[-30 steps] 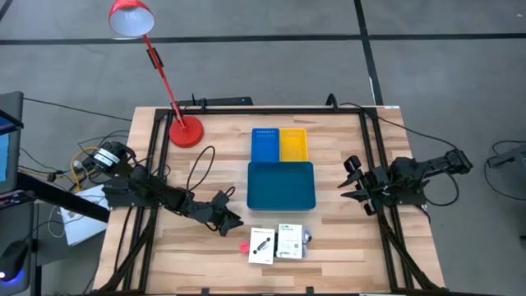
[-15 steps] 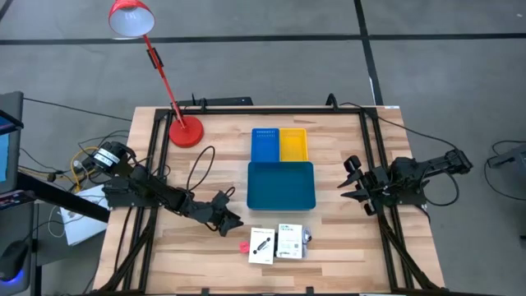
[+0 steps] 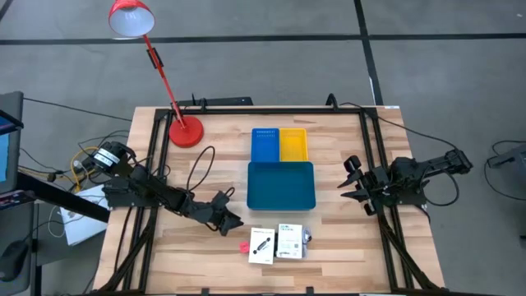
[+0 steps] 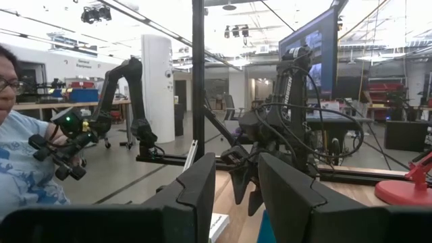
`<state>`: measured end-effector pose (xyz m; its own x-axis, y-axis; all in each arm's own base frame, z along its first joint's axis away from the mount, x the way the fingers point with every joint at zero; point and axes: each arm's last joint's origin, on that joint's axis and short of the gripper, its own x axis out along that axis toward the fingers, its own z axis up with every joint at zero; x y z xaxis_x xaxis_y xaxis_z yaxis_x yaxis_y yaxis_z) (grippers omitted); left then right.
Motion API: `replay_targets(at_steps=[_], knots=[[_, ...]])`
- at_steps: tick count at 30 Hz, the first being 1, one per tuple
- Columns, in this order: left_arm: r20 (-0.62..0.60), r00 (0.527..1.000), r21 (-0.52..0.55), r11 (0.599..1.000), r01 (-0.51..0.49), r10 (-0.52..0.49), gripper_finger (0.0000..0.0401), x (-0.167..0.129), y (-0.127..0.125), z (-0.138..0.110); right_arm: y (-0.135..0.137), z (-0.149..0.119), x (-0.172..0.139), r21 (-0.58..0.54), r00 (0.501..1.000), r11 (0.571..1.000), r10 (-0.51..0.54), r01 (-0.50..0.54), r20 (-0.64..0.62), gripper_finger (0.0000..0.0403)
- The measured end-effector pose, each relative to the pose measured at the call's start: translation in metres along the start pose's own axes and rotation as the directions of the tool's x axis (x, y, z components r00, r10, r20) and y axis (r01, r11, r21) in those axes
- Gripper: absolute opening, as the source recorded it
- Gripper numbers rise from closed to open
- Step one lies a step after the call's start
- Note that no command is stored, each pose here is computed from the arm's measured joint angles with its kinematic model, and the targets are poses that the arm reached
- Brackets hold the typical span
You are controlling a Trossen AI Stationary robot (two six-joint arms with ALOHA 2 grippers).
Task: Pick and place items into bin
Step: Put the left white card reader box into the top blue basket
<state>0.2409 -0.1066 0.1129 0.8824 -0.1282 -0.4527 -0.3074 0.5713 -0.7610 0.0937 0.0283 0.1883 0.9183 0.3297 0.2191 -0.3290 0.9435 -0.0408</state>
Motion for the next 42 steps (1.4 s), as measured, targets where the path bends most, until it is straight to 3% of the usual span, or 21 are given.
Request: replay_targets(at_steps=[19, 35, 42], knots=[[-0.013, 0.999, 0.034, 0.999, -0.029, 0.029, 0.0179, 0.007, -0.015, 0.0, 0.0, 0.0, 0.0, 0.0, 1.0, 1.0, 0.0, 0.0, 0.0, 0.0108], [0.052, 0.997, 0.052, 0.997, -0.052, 0.05, 0.0179, 0.004, -0.018, -0.008, 0.0, 0.0, 0.0, 0.0, 1.0, 1.0, 0.0, 0.0, 0.0, 0.0108], [0.054, 0.998, 0.021, 0.999, 0.033, -0.034, 0.0179, 0.026, -0.005, -0.02, 0.0, 0.0, 0.0, 0.0, 1.0, 1.0, 0.0, 0.0, -0.001, 0.0108]])
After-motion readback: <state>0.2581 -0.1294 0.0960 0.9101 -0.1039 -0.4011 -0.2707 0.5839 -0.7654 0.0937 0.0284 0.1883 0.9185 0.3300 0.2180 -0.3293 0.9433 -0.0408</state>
